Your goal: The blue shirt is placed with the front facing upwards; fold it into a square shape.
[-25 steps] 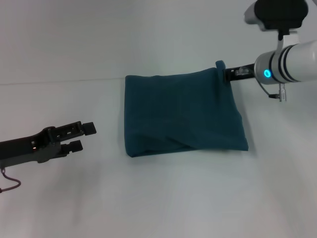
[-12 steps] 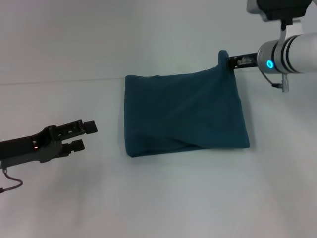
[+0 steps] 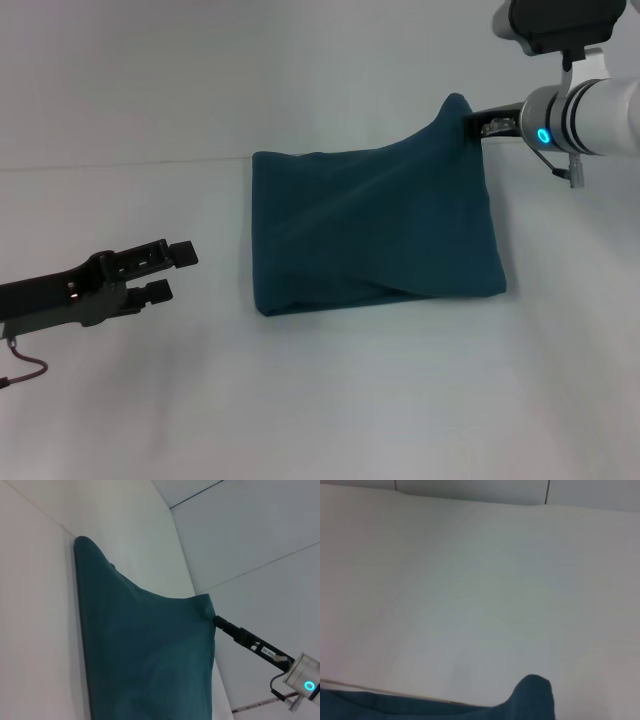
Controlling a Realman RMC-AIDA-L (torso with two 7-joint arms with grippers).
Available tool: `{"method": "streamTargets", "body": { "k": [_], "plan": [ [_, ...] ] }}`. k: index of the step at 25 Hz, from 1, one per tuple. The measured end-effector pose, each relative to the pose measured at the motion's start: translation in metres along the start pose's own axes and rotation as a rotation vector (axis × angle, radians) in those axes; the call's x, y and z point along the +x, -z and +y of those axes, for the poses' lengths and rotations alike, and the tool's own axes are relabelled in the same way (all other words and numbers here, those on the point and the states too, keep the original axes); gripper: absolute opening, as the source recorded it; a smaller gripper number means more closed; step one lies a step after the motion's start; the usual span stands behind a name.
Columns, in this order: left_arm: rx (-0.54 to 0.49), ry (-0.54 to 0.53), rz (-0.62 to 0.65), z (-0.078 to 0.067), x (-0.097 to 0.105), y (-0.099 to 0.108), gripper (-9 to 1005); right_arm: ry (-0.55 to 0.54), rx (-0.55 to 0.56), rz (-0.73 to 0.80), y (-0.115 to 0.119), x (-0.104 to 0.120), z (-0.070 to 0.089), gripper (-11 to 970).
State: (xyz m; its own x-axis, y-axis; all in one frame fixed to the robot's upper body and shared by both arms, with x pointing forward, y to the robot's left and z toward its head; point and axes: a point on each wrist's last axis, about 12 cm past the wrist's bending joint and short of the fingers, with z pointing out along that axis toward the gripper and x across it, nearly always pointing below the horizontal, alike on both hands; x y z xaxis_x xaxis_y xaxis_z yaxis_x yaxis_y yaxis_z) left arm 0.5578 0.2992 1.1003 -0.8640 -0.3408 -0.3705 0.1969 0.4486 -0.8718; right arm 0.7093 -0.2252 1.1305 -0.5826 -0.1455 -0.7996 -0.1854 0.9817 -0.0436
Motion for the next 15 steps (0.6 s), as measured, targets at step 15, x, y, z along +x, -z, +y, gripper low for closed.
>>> {"method": "streamTargets", "body": {
  "k": [15],
  "plan": [
    [0.011,0.017,0.000,0.0010,0.0059,-0.0086,948,0.104,0.048,-0.050,-0.0061,0.0095,0.0048,19]
  ]
}}
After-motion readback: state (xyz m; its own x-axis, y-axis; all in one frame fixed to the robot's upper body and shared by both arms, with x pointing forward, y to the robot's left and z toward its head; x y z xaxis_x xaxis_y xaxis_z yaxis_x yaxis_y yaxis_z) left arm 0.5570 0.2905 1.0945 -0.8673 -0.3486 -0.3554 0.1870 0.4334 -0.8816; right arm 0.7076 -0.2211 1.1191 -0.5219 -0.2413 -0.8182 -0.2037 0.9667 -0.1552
